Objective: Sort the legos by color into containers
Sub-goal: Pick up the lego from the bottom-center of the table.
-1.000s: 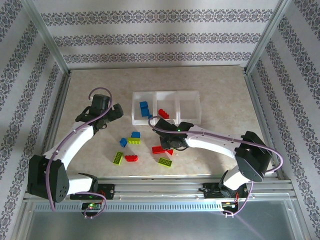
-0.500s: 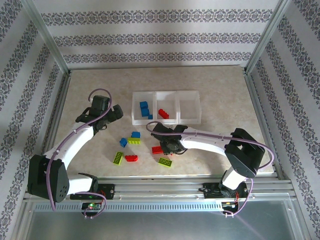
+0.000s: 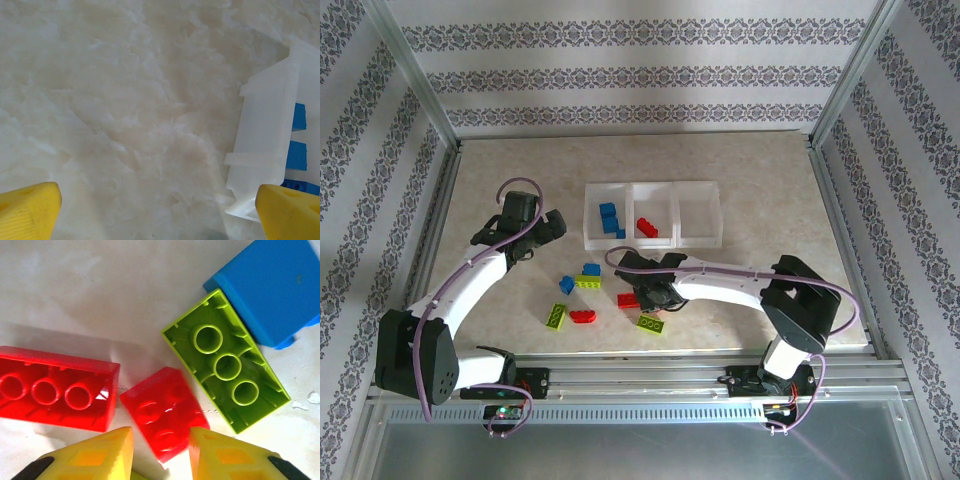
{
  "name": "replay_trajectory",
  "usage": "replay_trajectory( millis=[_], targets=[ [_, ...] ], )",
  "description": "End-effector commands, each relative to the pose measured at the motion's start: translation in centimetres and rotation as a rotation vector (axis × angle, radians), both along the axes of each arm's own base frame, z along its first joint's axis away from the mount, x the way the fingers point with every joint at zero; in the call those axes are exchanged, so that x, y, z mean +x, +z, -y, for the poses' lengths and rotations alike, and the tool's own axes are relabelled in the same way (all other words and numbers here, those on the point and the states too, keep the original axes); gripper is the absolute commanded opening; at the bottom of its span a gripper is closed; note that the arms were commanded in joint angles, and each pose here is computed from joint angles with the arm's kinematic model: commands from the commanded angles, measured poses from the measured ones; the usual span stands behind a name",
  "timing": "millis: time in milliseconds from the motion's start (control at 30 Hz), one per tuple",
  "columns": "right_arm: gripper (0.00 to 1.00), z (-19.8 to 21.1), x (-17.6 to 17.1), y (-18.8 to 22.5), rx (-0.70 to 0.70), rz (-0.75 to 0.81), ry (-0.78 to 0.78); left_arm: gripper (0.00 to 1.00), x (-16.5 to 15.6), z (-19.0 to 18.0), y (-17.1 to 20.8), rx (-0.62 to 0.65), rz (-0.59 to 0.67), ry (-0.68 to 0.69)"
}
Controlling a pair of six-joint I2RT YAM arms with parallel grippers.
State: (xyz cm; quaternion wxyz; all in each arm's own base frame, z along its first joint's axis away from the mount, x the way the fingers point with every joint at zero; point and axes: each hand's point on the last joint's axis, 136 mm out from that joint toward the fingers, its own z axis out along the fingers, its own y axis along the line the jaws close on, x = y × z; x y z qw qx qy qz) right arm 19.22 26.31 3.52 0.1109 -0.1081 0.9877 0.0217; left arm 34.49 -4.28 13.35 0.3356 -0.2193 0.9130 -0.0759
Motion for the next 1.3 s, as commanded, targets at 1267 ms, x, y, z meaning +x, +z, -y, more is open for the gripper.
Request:
replay_trajectory(
  millis=[1267],
  targets=[
    [0.51,3.3,2.3,0.3,-0.083,0.055,-0.029,1.00,0.6,0.0,-0.2,-0.058,0.012,0.022]
  ],
)
